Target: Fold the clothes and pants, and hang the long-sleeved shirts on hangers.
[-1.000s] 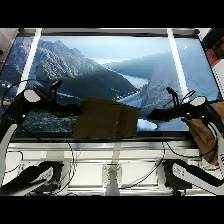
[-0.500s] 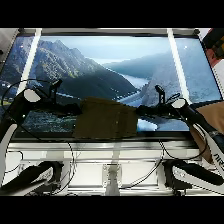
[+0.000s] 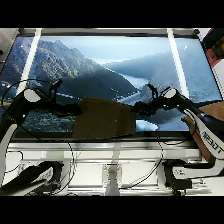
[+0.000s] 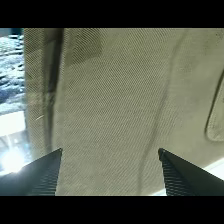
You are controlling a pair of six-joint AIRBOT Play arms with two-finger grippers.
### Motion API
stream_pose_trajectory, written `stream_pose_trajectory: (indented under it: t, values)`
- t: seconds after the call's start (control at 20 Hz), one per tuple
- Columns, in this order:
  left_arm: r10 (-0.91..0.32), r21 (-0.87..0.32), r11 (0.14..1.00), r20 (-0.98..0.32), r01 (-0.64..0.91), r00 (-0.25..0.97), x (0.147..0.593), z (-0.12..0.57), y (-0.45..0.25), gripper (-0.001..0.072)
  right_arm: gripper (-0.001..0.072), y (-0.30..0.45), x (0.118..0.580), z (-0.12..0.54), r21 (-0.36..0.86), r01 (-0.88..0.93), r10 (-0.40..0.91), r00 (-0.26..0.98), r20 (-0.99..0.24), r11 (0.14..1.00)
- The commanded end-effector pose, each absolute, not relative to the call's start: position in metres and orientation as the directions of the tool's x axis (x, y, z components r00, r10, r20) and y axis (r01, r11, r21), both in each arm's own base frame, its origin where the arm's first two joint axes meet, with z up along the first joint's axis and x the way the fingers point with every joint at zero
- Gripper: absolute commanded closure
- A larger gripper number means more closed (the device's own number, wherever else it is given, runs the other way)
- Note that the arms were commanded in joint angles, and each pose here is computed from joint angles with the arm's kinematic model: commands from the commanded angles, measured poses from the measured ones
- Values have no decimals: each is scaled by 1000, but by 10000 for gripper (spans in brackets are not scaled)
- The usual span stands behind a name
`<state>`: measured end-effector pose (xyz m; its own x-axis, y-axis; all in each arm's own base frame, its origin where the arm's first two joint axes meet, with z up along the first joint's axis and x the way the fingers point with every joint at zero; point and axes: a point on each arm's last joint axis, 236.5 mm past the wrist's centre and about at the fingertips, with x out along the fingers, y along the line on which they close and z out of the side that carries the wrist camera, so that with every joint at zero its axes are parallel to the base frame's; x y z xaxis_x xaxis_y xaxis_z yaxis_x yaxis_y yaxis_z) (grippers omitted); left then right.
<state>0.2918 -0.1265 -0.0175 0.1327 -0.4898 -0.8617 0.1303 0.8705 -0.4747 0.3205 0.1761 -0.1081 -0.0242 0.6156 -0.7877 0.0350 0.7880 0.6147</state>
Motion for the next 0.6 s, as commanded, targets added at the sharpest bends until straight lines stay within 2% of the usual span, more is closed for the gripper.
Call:
stream_pose_trajectory:
  t: [0.0, 0.1, 0.35, 0.55]
  values:
    - [-488, -473, 872, -862, 130, 138, 293, -17, -126, 15, 39, 206, 319, -101, 731, 34, 731, -76, -678, 682]
    - [-487, -472, 872, -861, 130, 144, 295, -17, -126, 15, 39, 213, 313, -98, 754, 2, 750, -102, -654, 657]
    - [-485, -468, 874, -860, 129, 159, 298, -17, -125, 16, 40, 250, 313, -62, 865, -95, 860, -99, -500, 492]
    - [-484, -468, 874, -860, 129, 160, 298, -17, -125, 15, 40, 270, 299, -48, 892, -150, 882, -151, -447, 426]
